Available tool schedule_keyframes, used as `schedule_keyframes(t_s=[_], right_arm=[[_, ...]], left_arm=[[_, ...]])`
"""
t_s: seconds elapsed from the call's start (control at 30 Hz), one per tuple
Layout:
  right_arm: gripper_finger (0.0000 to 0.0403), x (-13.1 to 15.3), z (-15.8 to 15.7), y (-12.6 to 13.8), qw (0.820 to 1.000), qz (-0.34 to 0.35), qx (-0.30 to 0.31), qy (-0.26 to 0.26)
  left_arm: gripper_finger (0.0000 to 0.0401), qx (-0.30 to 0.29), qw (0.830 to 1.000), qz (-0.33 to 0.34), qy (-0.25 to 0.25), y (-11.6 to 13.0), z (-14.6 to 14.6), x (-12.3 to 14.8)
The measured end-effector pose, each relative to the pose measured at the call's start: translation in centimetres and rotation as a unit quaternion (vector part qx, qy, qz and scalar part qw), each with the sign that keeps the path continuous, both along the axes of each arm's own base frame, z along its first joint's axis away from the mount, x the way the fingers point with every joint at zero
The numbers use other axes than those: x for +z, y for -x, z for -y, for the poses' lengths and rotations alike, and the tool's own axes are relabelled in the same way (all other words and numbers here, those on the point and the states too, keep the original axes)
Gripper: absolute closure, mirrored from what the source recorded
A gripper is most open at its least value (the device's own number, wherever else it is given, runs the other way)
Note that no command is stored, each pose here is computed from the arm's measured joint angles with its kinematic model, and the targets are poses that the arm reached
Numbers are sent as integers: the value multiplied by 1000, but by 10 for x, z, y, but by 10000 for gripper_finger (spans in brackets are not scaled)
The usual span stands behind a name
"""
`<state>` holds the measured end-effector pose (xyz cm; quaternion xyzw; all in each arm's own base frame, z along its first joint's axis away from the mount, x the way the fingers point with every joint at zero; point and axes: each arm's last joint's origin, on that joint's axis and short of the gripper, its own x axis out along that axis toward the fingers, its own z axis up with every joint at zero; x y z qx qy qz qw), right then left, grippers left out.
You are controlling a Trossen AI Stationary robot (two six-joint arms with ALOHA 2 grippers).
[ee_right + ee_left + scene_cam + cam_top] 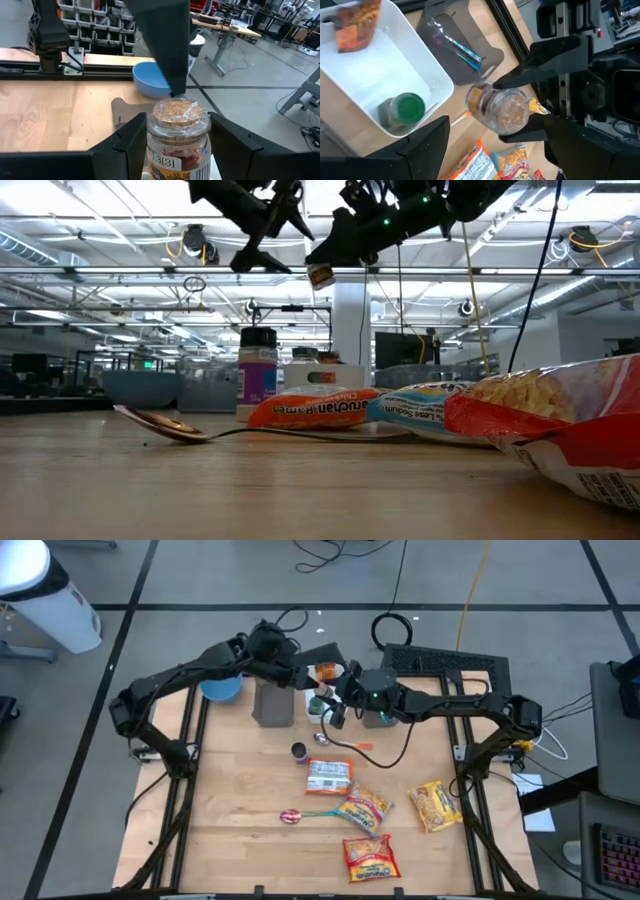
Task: Pick & Place Food Item
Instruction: Put the brown seasoning bottle into the white bin
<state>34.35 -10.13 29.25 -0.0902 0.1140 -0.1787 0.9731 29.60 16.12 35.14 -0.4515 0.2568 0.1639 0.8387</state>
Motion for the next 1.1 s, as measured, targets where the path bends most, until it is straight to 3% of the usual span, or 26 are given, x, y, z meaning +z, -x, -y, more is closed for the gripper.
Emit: schedule_keyframes(t_s=[0.27,0.87,1.1], right_arm=[[233,0,0,0,1000,1,-1,-3],[233,2,0,0,1000,14,1,1],[233,2,0,0,1000,12,2,2]], left_arm=[[68,19,1000,-17,-3,-15,9,-5],[69,35,999,0,-21,-20,11,-2],[123,26,999,4,-30,-21,11,-2]])
